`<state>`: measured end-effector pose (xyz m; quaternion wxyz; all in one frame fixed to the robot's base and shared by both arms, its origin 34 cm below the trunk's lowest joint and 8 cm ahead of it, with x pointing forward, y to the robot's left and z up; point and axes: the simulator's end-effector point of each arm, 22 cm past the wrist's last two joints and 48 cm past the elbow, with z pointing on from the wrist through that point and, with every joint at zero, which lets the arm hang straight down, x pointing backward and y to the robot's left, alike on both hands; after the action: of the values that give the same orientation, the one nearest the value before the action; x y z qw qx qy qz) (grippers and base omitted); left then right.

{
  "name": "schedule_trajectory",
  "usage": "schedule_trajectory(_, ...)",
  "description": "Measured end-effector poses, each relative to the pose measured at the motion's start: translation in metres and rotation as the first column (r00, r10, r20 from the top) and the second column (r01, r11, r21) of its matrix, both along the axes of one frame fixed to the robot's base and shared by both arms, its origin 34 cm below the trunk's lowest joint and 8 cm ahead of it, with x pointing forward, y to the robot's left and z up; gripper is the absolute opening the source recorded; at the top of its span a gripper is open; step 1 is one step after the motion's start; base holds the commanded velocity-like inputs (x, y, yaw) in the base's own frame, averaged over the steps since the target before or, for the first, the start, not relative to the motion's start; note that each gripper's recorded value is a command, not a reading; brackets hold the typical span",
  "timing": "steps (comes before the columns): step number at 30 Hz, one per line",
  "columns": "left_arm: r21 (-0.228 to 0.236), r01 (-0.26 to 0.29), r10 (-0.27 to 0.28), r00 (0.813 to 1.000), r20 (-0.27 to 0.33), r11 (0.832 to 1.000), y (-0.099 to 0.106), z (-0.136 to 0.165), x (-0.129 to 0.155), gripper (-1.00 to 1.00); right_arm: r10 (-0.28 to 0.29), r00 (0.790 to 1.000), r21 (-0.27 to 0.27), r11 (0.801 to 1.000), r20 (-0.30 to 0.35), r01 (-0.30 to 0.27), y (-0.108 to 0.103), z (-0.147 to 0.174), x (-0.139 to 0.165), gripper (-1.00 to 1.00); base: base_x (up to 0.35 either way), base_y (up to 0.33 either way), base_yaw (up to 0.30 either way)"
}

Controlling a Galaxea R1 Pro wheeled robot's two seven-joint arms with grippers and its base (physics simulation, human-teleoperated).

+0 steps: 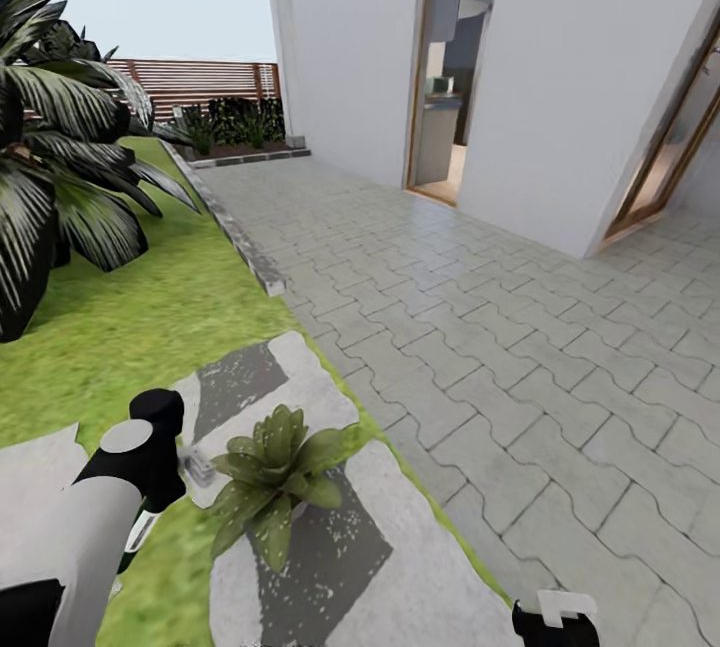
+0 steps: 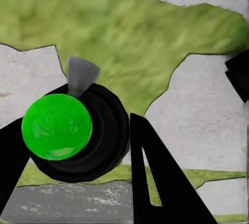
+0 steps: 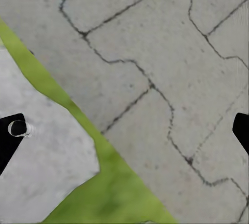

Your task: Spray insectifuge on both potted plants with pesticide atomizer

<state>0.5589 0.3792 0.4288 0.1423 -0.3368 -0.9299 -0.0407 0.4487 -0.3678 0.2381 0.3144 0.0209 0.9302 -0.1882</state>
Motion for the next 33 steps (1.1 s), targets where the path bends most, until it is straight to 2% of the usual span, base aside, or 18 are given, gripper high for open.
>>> schedule_trajectory(7,0.005,-0.007,0.007,1.0,0.001,1.0,0.004,0.0007,-0.0004,-1.0,0.0,1.0,0.0,1.0,0.0,0.0,-0.0001,0.0001,0.0001,1.0,0.003,-0.001,0.276)
schedule_trajectory(12,0.004,-0.008,0.008,1.0,0.005,1.0,0.0039,0.0015,0.0003,-1.0,0.0,1.0,-0.001,1.0,0.001,0.0,-0.0002,0.0004,0.0002,1.0,0.115,-0.162,0.253)
schedule_trajectory(23,0.002,-0.007,0.007,1.0,0.015,1.0,0.0014,0.0031,0.0037,-1.0,0.004,1.0,-0.005,1.0,0.001,-0.004,-0.0039,0.0009,0.0005,1.0,0.1,-0.254,0.016)
schedule_trajectory(28,0.002,-0.009,0.009,1.0,0.015,1.0,0.0021,0.0032,0.0037,-1.0,0.001,1.0,0.002,1.0,0.002,-0.001,0.001,0.0001,0.0004,1.0,0.02,-0.266,0.001)
schedule_trajectory(33,0.002,-0.01,0.01,1.0,0.016,1.0,0.0024,0.0033,0.0036,-1.0,0.003,1.0,0.002,1.0,0.001,-0.003,0.0016,-0.0002,0.0003,1.0,0.0,-0.267,0.192)
